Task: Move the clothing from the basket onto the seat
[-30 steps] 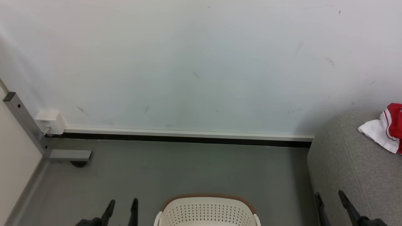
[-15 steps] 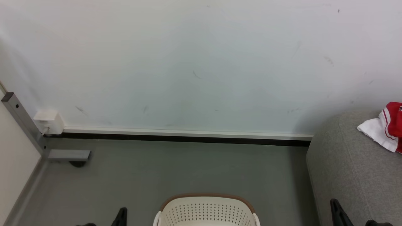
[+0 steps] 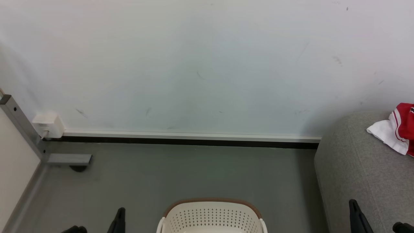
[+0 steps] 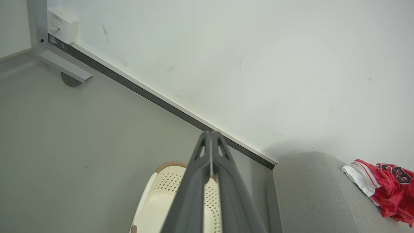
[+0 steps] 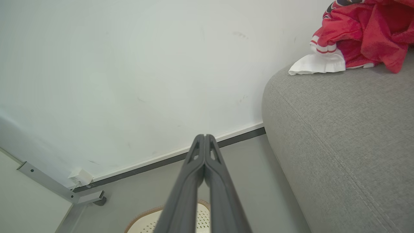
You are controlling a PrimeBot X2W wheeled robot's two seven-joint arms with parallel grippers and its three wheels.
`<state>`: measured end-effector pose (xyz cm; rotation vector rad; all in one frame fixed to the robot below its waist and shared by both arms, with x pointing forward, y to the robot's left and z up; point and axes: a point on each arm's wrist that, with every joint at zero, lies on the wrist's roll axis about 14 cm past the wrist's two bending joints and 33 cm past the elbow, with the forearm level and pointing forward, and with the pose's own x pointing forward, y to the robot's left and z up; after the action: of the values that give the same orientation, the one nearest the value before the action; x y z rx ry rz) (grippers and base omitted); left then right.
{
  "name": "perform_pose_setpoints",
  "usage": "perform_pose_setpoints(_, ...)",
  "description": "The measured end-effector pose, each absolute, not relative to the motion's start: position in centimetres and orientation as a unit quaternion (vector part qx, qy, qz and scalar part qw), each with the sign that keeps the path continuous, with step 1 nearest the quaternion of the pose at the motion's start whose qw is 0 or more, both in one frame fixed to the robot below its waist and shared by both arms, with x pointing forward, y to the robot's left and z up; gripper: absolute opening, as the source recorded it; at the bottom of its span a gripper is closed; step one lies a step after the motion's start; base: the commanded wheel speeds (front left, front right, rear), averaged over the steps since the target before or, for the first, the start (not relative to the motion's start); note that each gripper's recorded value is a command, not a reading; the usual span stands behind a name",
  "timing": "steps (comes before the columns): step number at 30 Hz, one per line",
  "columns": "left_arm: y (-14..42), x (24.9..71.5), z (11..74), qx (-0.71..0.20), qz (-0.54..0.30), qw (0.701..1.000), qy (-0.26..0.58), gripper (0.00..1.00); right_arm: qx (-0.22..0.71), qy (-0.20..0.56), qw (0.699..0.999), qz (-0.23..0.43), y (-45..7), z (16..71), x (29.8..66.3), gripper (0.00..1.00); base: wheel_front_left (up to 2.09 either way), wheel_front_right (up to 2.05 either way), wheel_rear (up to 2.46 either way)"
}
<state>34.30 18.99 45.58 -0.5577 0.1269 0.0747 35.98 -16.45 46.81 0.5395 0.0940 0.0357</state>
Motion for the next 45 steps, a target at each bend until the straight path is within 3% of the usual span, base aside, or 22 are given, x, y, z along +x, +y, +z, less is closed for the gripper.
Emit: perform_pose_setpoints(45,19.9,36.8,47.9,-0.529,0.043,0.847,0.039,0.0,0.526,0.034,0.85,-0.016,-18.5,48.4,37.7,0.0,0.0,0.0,0.0)
